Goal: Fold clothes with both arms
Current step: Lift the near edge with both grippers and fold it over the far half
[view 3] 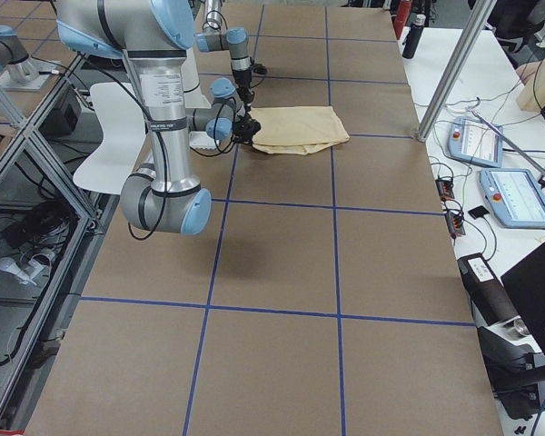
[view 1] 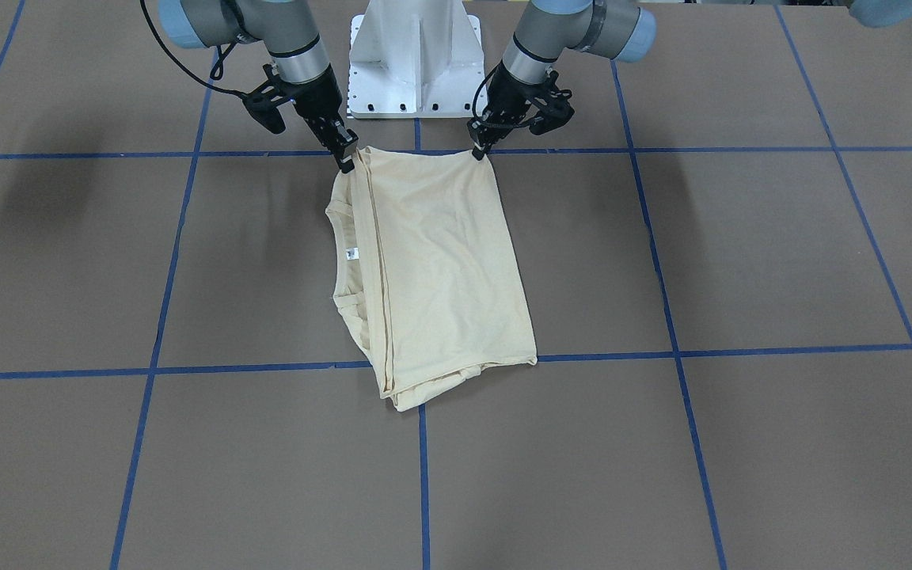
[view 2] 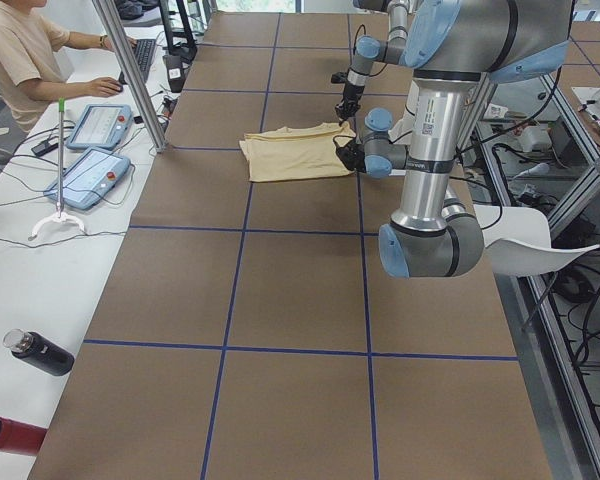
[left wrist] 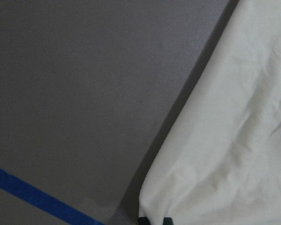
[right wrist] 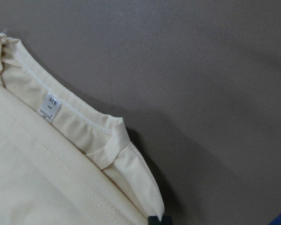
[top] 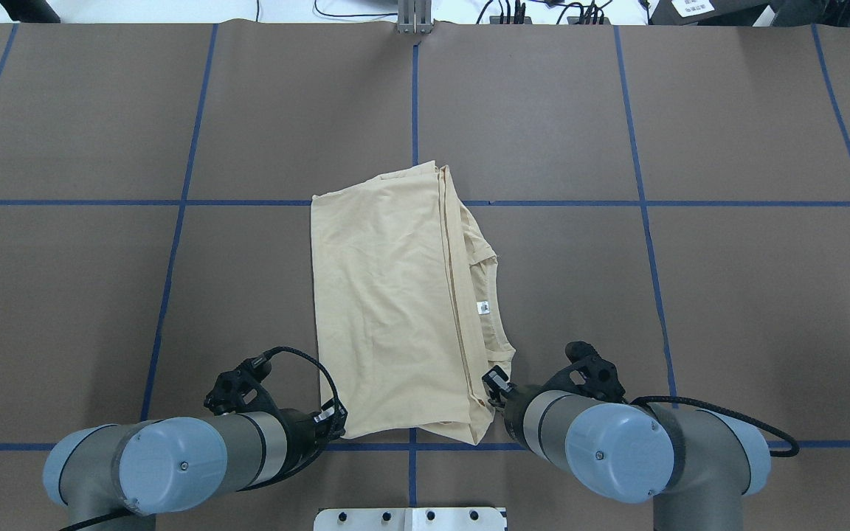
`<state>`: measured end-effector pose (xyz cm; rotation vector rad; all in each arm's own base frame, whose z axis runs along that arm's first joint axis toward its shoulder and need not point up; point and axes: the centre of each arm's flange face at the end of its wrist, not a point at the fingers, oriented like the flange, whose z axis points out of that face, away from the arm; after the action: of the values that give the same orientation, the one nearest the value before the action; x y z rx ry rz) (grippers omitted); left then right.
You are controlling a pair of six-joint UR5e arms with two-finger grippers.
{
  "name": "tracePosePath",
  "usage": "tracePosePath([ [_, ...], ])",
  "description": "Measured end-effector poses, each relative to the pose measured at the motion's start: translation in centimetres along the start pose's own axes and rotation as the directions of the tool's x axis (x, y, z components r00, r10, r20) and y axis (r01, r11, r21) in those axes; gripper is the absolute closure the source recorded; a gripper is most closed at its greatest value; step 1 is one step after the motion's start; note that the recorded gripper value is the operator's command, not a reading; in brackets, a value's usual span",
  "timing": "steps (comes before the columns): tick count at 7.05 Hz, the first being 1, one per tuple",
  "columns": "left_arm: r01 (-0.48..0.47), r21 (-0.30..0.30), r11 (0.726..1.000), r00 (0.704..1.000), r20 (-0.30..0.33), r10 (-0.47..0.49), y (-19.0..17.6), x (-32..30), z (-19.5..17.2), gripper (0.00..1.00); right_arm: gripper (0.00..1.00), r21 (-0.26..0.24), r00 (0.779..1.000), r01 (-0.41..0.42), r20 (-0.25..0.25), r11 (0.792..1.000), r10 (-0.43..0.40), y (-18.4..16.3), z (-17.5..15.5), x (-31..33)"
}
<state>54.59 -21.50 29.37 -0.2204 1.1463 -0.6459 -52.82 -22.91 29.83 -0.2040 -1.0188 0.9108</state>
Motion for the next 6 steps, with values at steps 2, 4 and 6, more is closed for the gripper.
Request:
tracePosePath([
  [2,-0.002,-0.049,0.999,1.000,-0.028,0.001,0.2,0.7,-3.7,1.00,1.00,-0.010,1.000,-0.002,0.008,1.000,0.002,-0.4,-1.2,0.2],
  [4,-0.025,-0.107,0.994,0.997,-0.076,0.017,-0.2,1.2,-9.4,1.00,1.00,-0.051,0.998,-0.032,0.049,0.998,0.034,-1.2,-5.7,-0.1],
  [6,-0.143,-0.043,0.989,0.982,-0.132,0.136,-5.8,4.2,-12.1,1.00,1.00,-0.024,0.994,-0.082,0.070,0.996,0.084,-2.7,-7.1,-6.2],
])
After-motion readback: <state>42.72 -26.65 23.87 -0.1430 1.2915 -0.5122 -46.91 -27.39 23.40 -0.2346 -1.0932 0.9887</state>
